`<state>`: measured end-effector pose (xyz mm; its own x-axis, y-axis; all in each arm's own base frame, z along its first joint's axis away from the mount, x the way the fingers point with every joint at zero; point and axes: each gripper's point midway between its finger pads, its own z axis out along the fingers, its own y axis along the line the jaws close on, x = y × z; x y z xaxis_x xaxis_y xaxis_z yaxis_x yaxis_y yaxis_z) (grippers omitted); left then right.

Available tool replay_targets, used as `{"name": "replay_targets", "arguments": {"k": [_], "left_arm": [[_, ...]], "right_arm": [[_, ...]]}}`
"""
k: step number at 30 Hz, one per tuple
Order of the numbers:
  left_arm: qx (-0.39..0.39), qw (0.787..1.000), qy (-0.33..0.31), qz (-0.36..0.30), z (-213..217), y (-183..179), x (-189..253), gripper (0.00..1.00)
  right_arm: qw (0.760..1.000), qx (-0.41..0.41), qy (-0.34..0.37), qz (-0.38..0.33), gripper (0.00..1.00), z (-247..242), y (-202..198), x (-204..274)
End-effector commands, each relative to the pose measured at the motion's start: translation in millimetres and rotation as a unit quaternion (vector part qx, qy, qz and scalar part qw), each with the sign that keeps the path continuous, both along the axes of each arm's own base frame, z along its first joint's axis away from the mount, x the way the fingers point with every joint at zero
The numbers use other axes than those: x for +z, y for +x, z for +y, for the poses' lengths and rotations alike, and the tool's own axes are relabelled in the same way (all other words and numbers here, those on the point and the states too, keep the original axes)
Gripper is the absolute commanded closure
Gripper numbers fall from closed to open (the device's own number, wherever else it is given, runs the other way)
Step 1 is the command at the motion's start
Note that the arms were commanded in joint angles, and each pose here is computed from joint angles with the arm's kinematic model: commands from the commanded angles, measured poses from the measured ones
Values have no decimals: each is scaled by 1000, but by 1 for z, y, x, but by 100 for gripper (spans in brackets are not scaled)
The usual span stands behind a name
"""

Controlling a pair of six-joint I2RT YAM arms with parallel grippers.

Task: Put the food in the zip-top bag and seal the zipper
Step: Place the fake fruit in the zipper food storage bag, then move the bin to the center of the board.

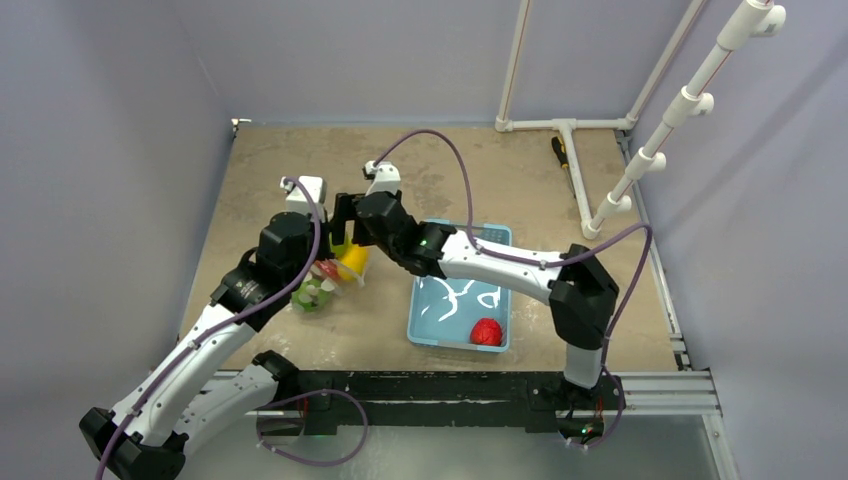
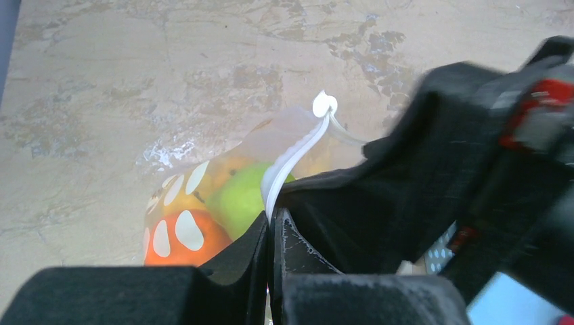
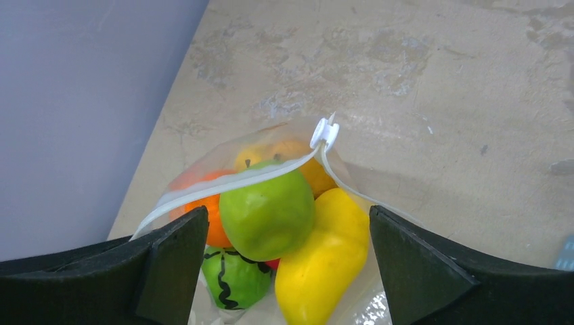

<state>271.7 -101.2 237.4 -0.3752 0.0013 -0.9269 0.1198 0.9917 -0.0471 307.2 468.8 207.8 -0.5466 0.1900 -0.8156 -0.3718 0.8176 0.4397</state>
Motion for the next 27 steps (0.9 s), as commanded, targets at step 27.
{"name": "replay_targets", "arguments": {"k": [27], "left_arm": [[-6,1000,-8,-6,-7,6,1,100]], "right_arm": [[988,-97,84,-86,7,-129,-32,120]]}}
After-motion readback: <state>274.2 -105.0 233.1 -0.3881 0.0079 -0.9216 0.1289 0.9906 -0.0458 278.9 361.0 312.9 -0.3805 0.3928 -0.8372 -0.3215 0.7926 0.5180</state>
